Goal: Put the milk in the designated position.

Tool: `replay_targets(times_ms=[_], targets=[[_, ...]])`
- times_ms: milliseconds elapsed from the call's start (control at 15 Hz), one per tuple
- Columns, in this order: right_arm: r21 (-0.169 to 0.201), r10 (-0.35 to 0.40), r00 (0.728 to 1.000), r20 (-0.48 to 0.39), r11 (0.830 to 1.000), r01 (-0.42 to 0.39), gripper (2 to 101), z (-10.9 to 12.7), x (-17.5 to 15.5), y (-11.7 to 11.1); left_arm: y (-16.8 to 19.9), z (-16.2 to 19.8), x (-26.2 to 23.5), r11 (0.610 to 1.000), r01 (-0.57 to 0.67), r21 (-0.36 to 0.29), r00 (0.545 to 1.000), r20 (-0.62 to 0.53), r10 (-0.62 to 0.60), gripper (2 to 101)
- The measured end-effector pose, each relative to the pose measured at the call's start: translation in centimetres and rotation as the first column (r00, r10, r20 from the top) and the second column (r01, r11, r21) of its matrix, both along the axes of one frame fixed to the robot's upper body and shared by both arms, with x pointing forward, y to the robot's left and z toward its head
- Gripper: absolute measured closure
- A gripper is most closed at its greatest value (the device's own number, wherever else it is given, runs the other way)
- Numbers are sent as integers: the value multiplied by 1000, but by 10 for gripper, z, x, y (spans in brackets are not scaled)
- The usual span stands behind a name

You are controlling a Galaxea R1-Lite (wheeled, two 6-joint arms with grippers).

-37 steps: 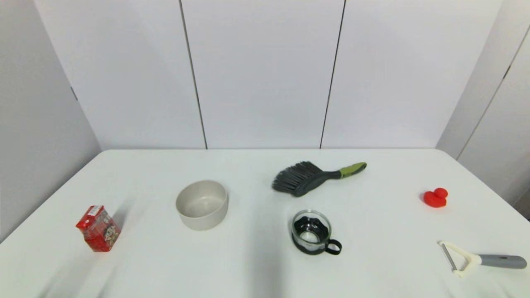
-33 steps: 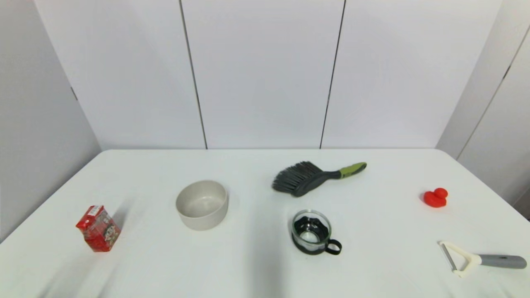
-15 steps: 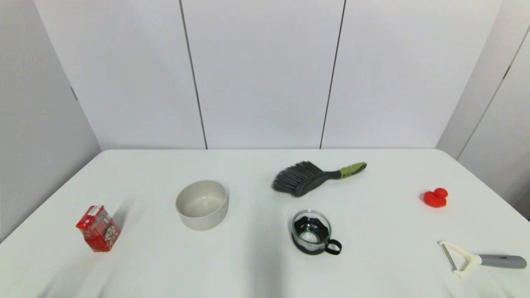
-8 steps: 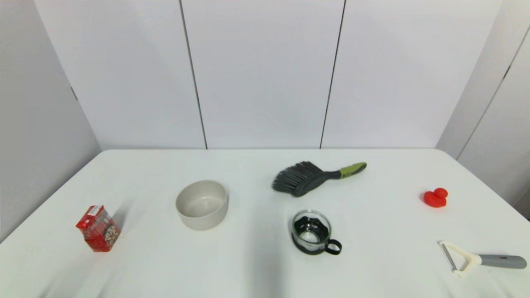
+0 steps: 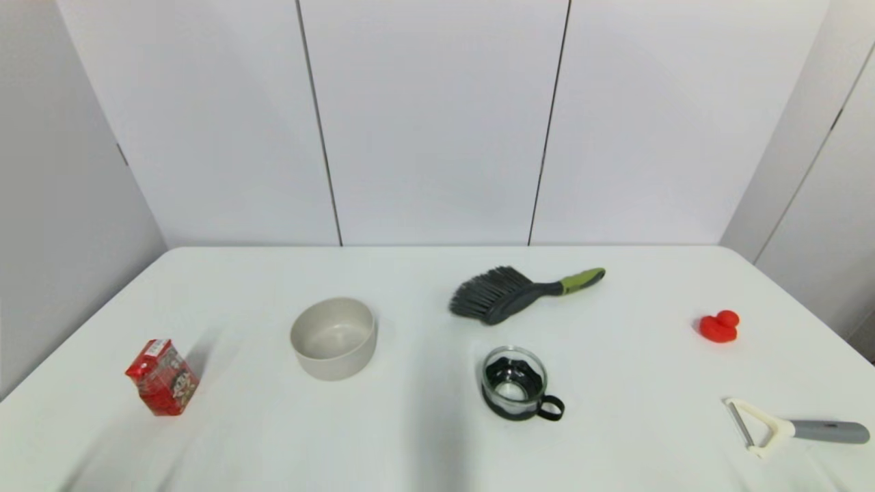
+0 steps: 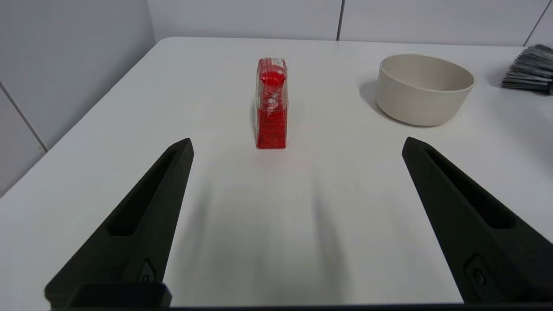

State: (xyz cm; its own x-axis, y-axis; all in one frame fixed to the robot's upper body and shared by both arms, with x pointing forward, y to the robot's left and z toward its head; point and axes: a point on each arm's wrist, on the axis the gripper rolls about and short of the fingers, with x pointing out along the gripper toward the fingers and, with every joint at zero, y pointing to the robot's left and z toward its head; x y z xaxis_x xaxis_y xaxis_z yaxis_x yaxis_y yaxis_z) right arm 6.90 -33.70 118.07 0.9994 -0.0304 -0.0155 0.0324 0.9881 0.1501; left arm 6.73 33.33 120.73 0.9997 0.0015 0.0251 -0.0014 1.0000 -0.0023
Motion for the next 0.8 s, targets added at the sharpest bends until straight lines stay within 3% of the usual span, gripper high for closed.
replay_targets(times_ms=[333,800], targets=[[0,0,1000,0,1000,0,43,0,0,0,0,61,2,1000,5,0,999,35,-5,53],[0,0,1000,0,1000,0,43,0,0,0,0,131,36,999,5,42,999,-33,-4,53]])
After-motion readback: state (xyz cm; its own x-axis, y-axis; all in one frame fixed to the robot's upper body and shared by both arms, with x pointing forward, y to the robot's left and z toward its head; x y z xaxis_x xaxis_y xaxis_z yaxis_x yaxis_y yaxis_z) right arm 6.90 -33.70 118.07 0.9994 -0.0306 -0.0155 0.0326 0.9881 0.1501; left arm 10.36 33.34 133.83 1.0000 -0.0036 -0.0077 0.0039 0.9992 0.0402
